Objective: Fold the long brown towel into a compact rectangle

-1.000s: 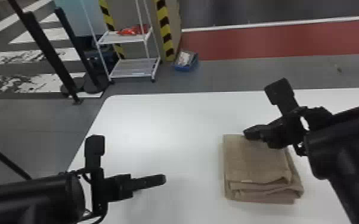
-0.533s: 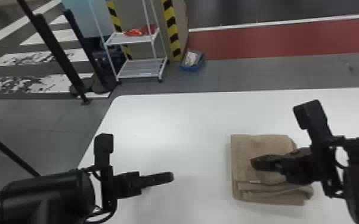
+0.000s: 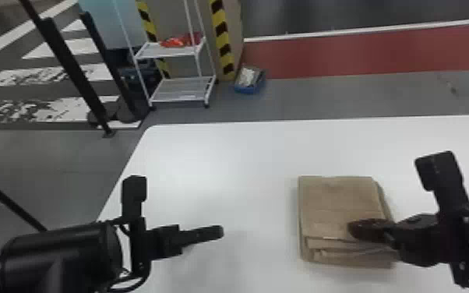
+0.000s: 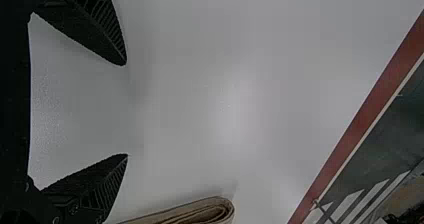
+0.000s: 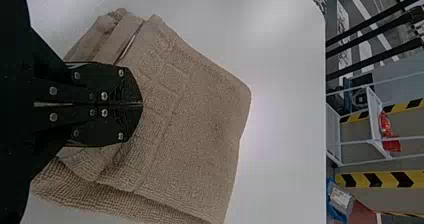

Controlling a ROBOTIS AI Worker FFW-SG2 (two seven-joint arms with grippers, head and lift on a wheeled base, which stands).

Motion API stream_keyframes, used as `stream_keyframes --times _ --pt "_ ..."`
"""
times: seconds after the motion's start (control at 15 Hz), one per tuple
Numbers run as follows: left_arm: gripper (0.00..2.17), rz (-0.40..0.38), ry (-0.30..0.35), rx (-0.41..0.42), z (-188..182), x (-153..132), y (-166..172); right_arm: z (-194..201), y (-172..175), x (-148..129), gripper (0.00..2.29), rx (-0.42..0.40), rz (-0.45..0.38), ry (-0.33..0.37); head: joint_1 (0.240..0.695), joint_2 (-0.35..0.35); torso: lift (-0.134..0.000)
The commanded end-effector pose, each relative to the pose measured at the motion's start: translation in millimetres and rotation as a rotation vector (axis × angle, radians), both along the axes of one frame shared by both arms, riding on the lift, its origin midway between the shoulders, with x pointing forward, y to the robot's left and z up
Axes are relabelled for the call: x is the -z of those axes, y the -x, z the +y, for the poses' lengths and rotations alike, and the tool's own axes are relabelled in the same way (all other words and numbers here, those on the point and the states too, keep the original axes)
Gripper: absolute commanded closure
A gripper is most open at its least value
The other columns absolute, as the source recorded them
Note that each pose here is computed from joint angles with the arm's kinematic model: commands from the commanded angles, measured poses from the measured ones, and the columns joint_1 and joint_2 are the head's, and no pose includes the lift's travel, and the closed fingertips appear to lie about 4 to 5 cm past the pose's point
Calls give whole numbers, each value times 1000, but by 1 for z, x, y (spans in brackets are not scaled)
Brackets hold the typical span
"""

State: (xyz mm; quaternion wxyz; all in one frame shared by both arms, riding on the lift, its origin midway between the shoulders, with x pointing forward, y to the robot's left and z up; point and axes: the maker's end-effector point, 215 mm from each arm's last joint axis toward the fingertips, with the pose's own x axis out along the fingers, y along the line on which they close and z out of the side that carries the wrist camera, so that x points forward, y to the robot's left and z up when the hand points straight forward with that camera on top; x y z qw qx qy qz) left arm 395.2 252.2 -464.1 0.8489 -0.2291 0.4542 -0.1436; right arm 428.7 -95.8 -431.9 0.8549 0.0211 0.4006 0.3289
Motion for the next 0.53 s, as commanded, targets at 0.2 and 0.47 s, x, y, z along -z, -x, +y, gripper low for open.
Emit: stream_keyframes --times 0.2,0.47 --pt "151 8 -1 3 -2 5 -4 -22 10 30 1663 14 14 19 695 193 -124" --pt "151 10 -5 4 -2 5 -6 -36 -3 -7 1663 60 -43 -56 695 178 -124"
